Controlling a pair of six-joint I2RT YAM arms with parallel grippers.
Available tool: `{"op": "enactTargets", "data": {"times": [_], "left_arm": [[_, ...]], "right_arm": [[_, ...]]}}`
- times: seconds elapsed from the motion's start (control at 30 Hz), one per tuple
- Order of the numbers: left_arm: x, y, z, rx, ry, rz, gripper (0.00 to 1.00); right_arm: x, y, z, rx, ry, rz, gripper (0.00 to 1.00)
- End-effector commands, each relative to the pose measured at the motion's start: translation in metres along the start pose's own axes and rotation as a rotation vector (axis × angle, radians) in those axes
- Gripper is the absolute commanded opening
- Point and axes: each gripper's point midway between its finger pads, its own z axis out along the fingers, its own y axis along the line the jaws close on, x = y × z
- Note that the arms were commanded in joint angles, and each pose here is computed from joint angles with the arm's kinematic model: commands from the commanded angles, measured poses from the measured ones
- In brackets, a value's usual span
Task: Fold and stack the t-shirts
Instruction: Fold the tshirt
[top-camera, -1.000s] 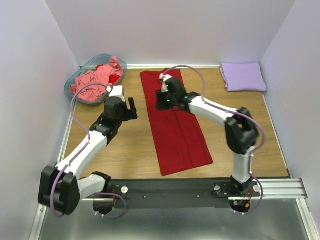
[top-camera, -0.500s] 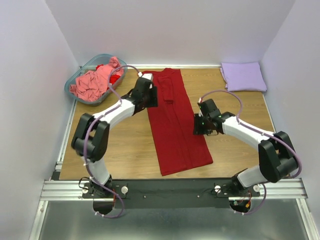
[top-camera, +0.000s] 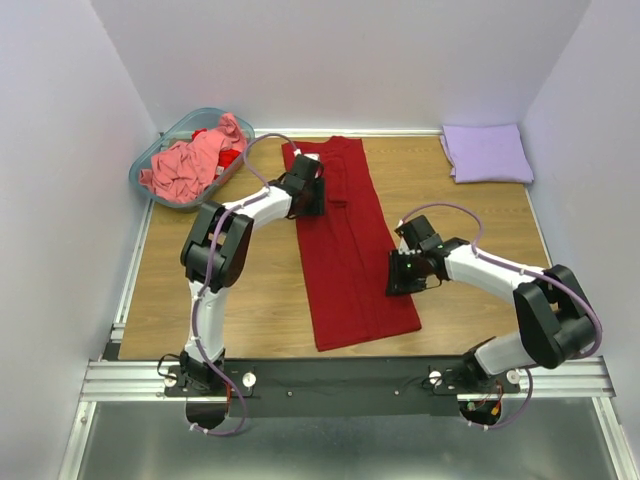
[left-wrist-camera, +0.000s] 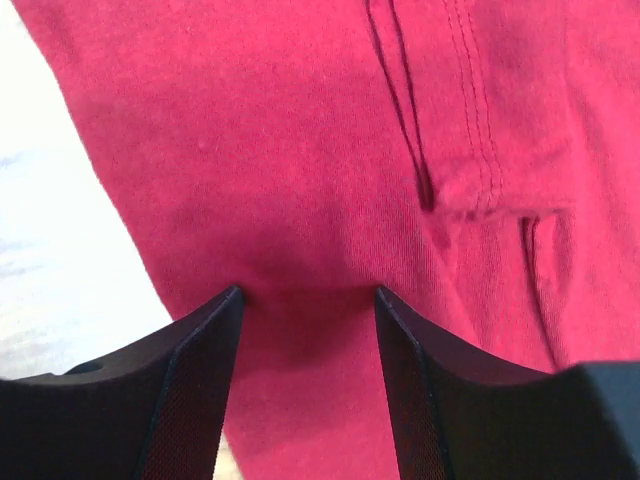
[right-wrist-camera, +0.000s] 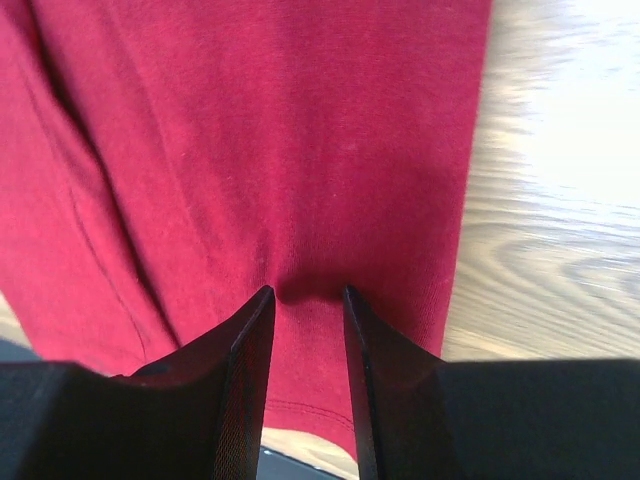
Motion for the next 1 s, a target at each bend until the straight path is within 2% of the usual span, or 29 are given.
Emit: {"op": "enactTargets", "data": {"times": [0.0, 0.13, 0.27, 0.37, 0.47, 0.5, 0.57, 0.6, 0.63, 0.7, 0.77, 0.8, 0.9, 0.97], "left_arm": [[0.019, 0.003, 0.021, -0.020, 0.081, 0.029, 0.63], [0.017, 0.006, 0.035, -0.049, 0.105, 0.054, 0.63], [0.001, 0.007, 0.027, -0.069, 0.088, 0.059, 0.63], [-0.022, 0.008, -0.002, -0.100, 0.032, 0.036, 0.66], [-0.038, 0.009, -0.044, -0.114, -0.025, 0.000, 0.68], [-0.053, 0.005, -0.071, -0.095, -0.078, -0.016, 0.68], [-0.039, 0.009, -0.089, -0.090, -0.076, -0.042, 0.69], [-0.046, 0.006, -0.115, -0.066, -0.121, -0.051, 0.69], [-0.022, 0.009, -0.117, -0.073, -0.089, -0.060, 0.69], [-0.011, 0.006, -0.141, -0.047, -0.110, -0.070, 0.69], [0.032, 0.007, -0.144, -0.053, -0.045, -0.064, 0.69], [0.056, 0.006, -0.151, -0.041, -0.020, -0.051, 0.69], [0.089, 0.003, -0.165, -0.019, 0.015, -0.075, 0.68], [0.124, 0.004, -0.168, -0.020, 0.072, -0.076, 0.67]], "right_arm": [[0.025, 0.011, 0.008, -0.058, 0.082, 0.024, 0.40], [0.026, 0.018, 0.008, -0.069, 0.082, 0.020, 0.40], [0.007, 0.022, -0.008, -0.057, -0.009, 0.025, 0.41], [-0.004, 0.010, -0.027, 0.035, -0.079, 0.046, 0.50], [0.008, -0.006, -0.039, 0.118, -0.057, 0.078, 0.52], [0.013, -0.009, -0.041, 0.129, -0.048, 0.084, 0.52], [0.029, -0.017, -0.044, 0.156, -0.018, 0.114, 0.53], [0.036, -0.021, -0.044, 0.165, -0.006, 0.124, 0.53], [0.043, -0.023, -0.045, 0.172, 0.015, 0.143, 0.53], [0.050, -0.022, -0.047, 0.160, 0.031, 0.157, 0.52], [0.058, -0.021, -0.047, 0.149, 0.056, 0.174, 0.51], [0.066, -0.022, -0.045, 0.146, 0.083, 0.181, 0.50], [0.080, -0.025, -0.041, 0.148, 0.134, 0.193, 0.45], [0.089, -0.026, -0.038, 0.146, 0.163, 0.198, 0.42]]}}
